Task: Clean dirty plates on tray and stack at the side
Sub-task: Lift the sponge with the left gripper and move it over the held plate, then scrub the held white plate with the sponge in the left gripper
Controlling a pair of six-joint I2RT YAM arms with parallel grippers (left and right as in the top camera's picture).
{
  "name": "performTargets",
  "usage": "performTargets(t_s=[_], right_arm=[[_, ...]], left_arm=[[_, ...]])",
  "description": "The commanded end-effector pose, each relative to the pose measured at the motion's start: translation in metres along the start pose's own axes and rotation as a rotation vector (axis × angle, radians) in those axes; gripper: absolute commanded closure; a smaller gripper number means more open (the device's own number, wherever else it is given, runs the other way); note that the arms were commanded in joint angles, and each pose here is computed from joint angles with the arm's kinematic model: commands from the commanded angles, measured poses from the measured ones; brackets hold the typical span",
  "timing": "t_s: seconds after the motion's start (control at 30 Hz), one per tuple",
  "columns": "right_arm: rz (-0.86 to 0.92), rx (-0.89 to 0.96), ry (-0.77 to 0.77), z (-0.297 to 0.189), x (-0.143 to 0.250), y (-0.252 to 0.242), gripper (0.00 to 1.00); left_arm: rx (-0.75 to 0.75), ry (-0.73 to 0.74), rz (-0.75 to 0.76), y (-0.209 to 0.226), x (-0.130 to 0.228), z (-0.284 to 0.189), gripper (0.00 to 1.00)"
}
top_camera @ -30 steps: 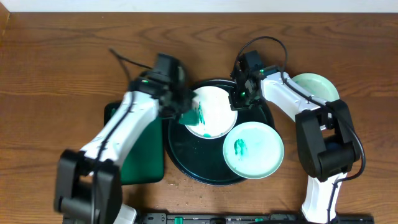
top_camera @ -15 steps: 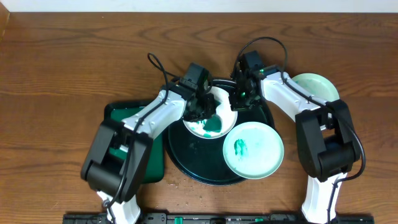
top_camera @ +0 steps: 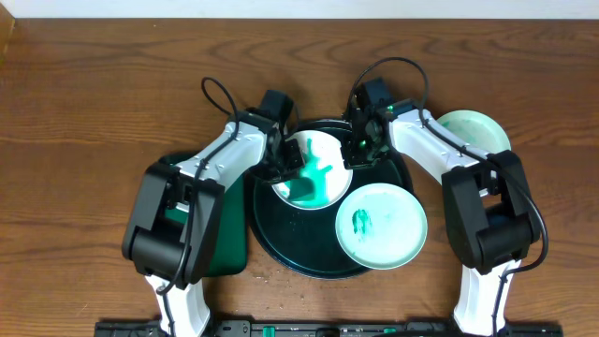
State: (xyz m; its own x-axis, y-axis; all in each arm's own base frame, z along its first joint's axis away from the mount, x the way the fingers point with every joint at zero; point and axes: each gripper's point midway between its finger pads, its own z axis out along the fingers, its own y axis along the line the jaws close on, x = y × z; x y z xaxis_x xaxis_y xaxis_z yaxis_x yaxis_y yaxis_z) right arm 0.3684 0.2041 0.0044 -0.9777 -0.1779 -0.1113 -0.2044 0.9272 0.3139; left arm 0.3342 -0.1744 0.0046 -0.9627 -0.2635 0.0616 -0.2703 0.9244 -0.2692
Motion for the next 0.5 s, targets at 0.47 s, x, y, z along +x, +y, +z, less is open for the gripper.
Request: performTargets(t_s=[0.47], right_arm=[[0.026,0.060,0.048,0.015,0.011,-0.016,0.99]], left_arm=[[-0.535,-0.201,-0.040,0.110,-0.032,-0.001,0.93]])
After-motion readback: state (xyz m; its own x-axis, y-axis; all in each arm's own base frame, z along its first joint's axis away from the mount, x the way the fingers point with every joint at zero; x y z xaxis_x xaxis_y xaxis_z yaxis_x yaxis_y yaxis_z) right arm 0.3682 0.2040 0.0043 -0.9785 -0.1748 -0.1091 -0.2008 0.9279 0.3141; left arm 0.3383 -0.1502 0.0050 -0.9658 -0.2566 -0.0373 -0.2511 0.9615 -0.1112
